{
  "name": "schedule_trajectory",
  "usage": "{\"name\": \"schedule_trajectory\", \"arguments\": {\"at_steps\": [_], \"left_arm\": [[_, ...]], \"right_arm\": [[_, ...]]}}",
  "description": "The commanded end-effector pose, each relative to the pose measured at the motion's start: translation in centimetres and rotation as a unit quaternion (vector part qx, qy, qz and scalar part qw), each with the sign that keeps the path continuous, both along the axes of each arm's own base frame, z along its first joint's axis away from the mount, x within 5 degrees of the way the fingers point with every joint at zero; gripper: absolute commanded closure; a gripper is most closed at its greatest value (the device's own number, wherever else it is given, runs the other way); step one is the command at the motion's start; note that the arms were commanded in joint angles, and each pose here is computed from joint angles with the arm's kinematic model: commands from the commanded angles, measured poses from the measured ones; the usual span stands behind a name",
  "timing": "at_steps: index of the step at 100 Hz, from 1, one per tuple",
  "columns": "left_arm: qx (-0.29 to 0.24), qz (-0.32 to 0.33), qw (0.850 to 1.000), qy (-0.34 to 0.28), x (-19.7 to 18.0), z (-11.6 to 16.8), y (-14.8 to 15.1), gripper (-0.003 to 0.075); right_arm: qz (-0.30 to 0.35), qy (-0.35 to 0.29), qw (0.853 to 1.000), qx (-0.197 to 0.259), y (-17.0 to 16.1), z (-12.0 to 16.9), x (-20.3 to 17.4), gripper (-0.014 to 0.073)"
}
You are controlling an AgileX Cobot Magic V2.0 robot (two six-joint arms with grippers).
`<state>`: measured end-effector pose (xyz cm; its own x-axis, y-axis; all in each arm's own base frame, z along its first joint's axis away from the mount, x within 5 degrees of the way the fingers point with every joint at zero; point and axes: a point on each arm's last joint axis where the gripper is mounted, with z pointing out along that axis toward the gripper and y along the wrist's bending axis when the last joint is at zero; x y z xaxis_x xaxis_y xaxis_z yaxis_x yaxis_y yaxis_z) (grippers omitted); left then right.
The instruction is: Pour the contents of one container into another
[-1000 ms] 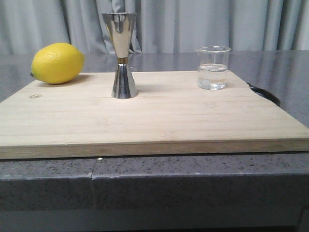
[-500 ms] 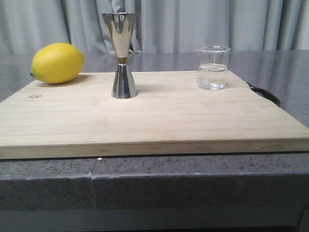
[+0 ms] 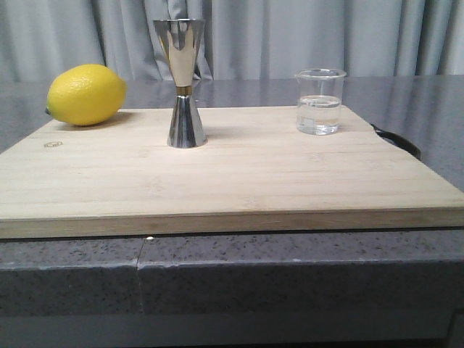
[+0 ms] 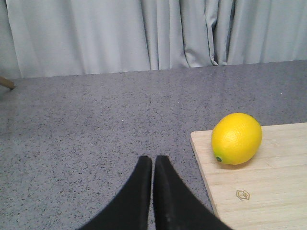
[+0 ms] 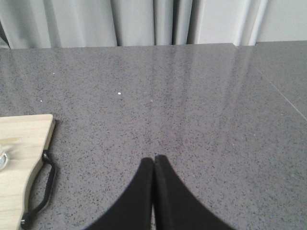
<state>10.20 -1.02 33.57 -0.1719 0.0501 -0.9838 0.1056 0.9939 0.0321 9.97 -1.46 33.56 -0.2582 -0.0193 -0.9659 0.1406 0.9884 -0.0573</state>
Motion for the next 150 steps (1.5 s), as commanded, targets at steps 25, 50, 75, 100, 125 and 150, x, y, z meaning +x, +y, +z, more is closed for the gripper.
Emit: {"name": "schedule_trajectory", "arguments": {"at_steps": [25, 50, 75, 100, 125, 150], "left_arm": [[-0.012, 0.001, 0.998, -0.056, 0.1, 1.9, 0.0, 0.0626], [-0.009, 0.001, 0.998, -0.065, 0.1, 2.1, 0.0, 0.0134], [-0.009, 0.001, 0.998, -0.065, 0.1, 2.1, 0.0, 0.0135], [-0.049, -0.003, 0.996, -0.069, 0.1, 2.2, -0.1, 0.0136], [-0.035, -0.009, 0.999, 0.011, 0.3, 2.9, -0.3, 0.0135], [-0.013, -0.058, 0.986, 0.156, 3.2, 3.8, -1.5, 0.0136]], "right_arm": [[0.001, -0.045, 0.999, -0.001, 0.0, 1.6, 0.2, 0.0484], [0.002, -0.045, 0.999, -0.001, 0.0, 1.6, 0.2, 0.0169], [0.002, -0.048, 0.999, -0.001, 0.0, 1.7, 0.2, 0.0169], [0.001, -0.044, 0.999, -0.001, 0.0, 1.6, 0.2, 0.0169], [-0.002, -0.032, 0.999, 0.012, 0.0, 2.1, 0.1, 0.0168], [-0.012, 0.026, 1.0, 0.004, -0.3, 3.8, 0.9, 0.0168]]}}
